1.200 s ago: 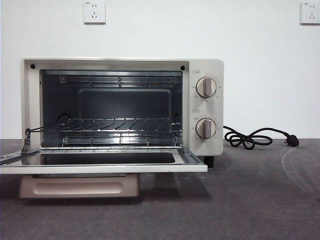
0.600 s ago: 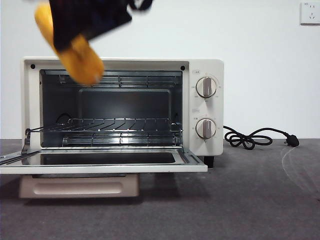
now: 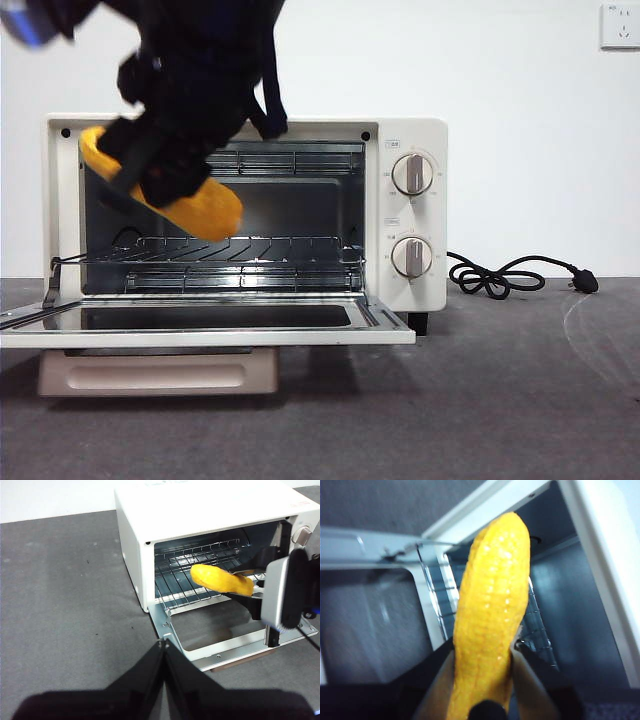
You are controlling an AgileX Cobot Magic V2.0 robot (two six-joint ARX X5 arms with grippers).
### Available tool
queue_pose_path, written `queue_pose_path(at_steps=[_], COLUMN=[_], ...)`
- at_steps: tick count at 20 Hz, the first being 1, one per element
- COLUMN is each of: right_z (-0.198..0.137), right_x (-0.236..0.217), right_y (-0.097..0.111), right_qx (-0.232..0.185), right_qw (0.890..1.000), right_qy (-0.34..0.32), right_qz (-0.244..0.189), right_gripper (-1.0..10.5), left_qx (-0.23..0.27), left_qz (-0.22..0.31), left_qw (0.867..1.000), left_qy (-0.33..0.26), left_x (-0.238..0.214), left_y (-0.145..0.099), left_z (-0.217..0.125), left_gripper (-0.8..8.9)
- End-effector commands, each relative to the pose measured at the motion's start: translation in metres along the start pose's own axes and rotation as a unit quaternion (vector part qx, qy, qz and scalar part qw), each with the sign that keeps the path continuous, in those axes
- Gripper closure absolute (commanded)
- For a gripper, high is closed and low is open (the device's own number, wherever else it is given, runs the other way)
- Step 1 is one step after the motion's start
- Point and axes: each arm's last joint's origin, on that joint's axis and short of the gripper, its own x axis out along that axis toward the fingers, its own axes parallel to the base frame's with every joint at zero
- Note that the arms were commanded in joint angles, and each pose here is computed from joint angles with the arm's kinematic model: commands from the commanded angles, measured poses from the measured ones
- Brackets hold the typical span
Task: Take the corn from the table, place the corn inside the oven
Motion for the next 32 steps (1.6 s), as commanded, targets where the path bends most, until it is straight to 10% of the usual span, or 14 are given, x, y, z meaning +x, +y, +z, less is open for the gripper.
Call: queue_pose_path(at_steps=[1,15,32], right_z=[-0.002,-0.031,-0.04], right_x=[0.011,0.039,0.043], right_y=[0.003,-0.019,-0.021], right_qx=[-0.05,-0.079,-0.043], right_qw=[0.999,0.994,0.996], right_qy=[0.003,0.047,0.063], right_qz=[-0.018,-0.051,-0.038], right_gripper=[9.6,9.3,5.4], left_qx=[-0.004,-0.006,-0.006], left_qz=[0.0,0.0,-0.003], left_qw=[1.0,1.0,1.0], left_qy=[-0.003,-0.002,-0.001], left_x=[-0.001,-0.001,-0.001], left_y=[0.001,0.001,0.001], left_z=[0.0,-0.001,-0.001], left_gripper=[8.19,8.19,8.19])
